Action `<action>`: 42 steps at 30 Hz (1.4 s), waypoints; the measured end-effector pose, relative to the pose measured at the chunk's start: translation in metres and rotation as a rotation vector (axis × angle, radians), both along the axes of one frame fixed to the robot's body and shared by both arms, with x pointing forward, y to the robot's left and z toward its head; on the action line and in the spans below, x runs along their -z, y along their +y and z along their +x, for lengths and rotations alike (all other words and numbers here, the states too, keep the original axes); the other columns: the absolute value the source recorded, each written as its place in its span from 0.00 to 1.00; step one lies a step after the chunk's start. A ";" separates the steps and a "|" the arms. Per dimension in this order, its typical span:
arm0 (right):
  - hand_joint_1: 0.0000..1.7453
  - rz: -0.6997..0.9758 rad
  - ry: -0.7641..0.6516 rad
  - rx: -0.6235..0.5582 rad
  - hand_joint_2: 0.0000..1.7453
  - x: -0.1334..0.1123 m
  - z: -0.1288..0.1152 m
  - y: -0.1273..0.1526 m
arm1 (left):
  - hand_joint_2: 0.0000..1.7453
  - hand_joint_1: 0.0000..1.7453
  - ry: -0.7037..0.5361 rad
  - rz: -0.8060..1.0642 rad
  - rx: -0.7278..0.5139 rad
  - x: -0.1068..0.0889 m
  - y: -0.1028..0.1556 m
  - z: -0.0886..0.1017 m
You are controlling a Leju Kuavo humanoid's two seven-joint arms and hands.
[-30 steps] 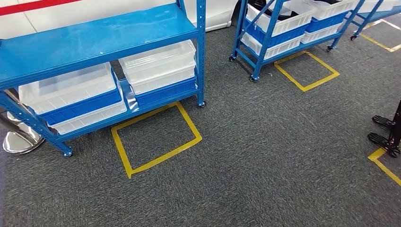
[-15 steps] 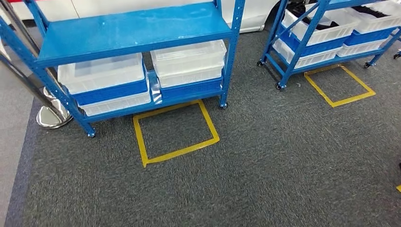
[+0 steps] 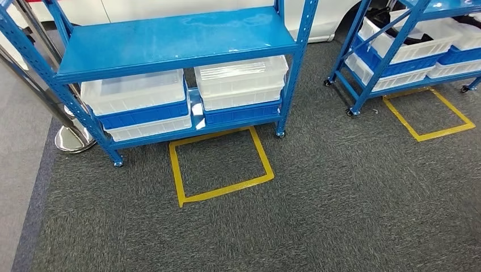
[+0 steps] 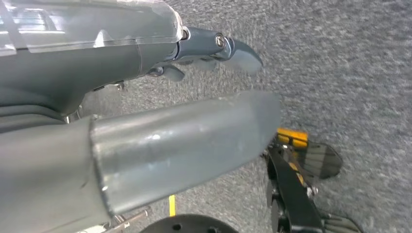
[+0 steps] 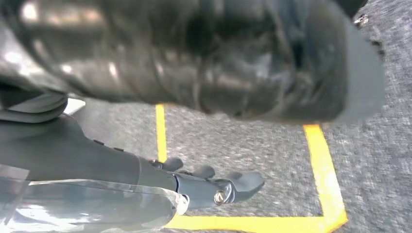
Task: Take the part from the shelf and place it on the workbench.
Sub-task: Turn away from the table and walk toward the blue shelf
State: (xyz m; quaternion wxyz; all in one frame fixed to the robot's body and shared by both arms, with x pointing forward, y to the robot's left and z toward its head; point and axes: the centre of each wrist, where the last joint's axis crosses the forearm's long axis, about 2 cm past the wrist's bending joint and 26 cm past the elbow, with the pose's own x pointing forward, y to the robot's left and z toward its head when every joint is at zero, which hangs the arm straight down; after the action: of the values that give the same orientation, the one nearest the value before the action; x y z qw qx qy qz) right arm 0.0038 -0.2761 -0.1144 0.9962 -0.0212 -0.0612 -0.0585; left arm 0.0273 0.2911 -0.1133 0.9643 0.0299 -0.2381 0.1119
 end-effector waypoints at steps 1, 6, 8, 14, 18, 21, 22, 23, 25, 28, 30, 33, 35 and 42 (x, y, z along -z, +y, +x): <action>0.00 0.001 0.001 0.000 0.00 0.000 0.000 0.000 | 0.00 0.00 0.000 0.000 0.000 0.000 0.000 0.000; 0.00 0.003 0.003 -0.001 0.00 0.000 -0.002 -0.001 | 0.00 0.00 0.004 0.006 0.002 0.000 0.002 -0.001; 0.00 0.004 0.003 -0.002 0.00 0.000 -0.002 -0.001 | 0.00 0.00 0.011 0.006 0.004 0.000 0.002 -0.004; 0.00 0.014 0.003 -0.005 0.00 0.000 -0.001 -0.001 | 0.00 0.00 0.025 0.010 0.012 0.001 0.004 -0.011; 0.00 0.017 -0.017 -0.007 0.00 0.000 0.008 -0.001 | 0.00 0.00 0.011 0.012 0.017 0.000 0.005 -0.004; 0.00 0.018 -0.016 -0.008 0.00 0.000 0.008 -0.001 | 0.00 0.00 0.010 0.012 0.019 0.000 0.005 -0.003; 0.00 0.018 -0.014 -0.008 0.00 0.000 0.007 -0.002 | 0.00 0.00 0.011 0.012 0.020 0.000 0.005 -0.004; 0.00 0.017 -0.011 -0.008 0.00 0.000 0.005 -0.002 | 0.00 0.00 0.013 0.012 0.022 0.000 0.005 -0.005; 0.00 0.016 0.002 -0.008 0.00 0.000 -0.001 -0.003 | 0.00 0.00 0.020 0.012 0.024 0.001 0.004 -0.008; 0.00 0.015 0.019 -0.008 0.00 0.000 -0.009 -0.004 | 0.00 0.00 0.022 0.010 0.025 0.001 0.003 -0.009; 0.00 0.015 0.013 -0.008 0.00 0.000 -0.005 -0.004 | 0.00 0.00 0.017 0.012 0.026 0.000 0.003 -0.005; 0.00 0.019 0.009 -0.008 0.00 0.000 -0.004 -0.003 | 0.00 0.00 0.008 0.015 0.025 0.000 0.002 0.000; 0.00 0.020 0.008 -0.008 0.00 0.000 -0.003 -0.003 | 0.00 0.00 0.009 0.017 0.024 0.000 0.002 0.000; 0.00 0.026 0.011 -0.008 0.00 0.000 -0.004 -0.001 | 0.00 0.00 0.034 0.019 0.024 0.001 0.003 -0.009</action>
State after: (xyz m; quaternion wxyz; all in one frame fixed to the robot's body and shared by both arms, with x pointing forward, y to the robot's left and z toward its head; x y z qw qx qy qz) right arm 0.0000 -0.2774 -0.1147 0.9969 -0.0081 -0.0550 -0.0551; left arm 0.0182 0.2937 -0.1140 0.9692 0.0382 -0.2232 0.0972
